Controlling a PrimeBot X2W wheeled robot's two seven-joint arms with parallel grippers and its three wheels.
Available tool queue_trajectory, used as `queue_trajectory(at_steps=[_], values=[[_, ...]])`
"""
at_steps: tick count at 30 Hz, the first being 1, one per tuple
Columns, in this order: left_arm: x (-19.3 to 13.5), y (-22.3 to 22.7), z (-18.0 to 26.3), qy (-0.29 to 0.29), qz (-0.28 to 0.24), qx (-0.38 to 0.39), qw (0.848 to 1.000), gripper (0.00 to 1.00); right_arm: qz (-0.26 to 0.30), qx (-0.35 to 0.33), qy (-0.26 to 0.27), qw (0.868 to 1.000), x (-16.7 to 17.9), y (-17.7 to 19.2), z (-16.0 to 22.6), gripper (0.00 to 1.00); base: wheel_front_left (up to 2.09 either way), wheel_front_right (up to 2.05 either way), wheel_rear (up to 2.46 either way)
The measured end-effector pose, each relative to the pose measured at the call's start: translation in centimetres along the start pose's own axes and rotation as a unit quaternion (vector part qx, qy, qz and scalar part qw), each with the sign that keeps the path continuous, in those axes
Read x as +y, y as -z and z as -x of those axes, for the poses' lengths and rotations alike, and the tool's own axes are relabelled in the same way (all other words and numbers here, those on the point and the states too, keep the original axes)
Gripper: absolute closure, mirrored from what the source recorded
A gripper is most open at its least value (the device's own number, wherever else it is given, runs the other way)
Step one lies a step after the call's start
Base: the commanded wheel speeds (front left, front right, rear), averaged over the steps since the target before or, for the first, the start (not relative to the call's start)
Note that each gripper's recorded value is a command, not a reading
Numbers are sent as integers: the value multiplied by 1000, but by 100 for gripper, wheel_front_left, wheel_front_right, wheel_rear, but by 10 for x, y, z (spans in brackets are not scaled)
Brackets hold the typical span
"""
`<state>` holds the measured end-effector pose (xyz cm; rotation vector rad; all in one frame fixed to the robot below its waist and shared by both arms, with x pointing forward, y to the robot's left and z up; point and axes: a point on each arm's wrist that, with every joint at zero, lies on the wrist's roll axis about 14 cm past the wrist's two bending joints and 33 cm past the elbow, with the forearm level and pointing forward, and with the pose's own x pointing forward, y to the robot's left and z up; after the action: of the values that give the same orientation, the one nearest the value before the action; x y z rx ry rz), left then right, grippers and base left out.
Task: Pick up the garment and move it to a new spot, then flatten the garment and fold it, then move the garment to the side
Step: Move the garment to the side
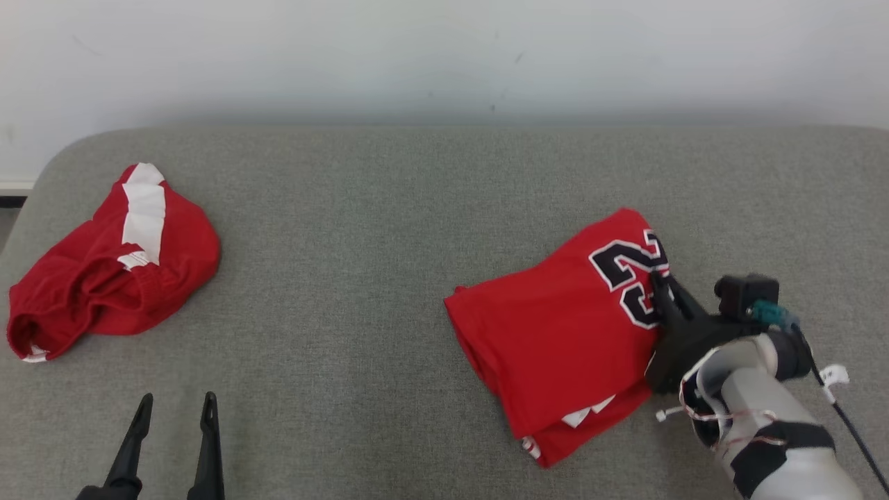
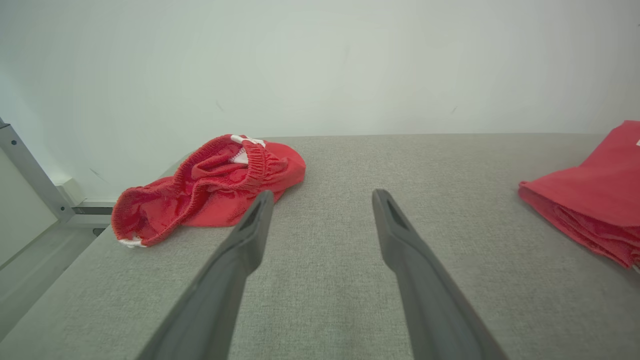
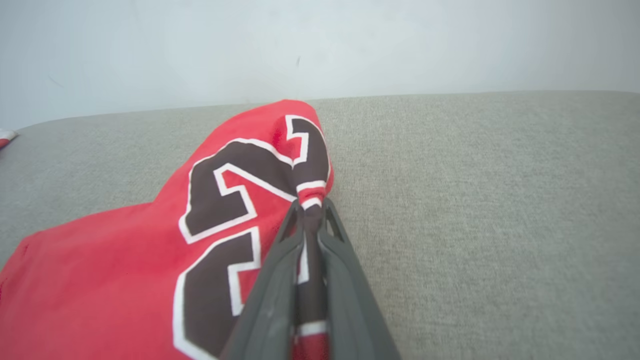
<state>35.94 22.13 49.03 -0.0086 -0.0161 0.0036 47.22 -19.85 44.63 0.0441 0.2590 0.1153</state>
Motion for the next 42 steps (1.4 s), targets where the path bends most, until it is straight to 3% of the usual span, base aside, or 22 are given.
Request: queue_trajectory(at_steps=[10,21,33,42], values=[[-15,12,-41,29,-4,8,1000,0,80,-42,53,995,-78,-67,-45,100,0,0,0],[-40,31,-106,83,-17,1,996,0,153,-20,157,975,-196,-88,-53,100,0,0,0],[-68,76,-143,134,-27,24,990,0,229,-2,218,949,-263,-102,-56,100,0,0,0],[-86,92,-157,162,-29,27,986,0,284,7,242,928,-288,-124,-55,100,0,0,0]])
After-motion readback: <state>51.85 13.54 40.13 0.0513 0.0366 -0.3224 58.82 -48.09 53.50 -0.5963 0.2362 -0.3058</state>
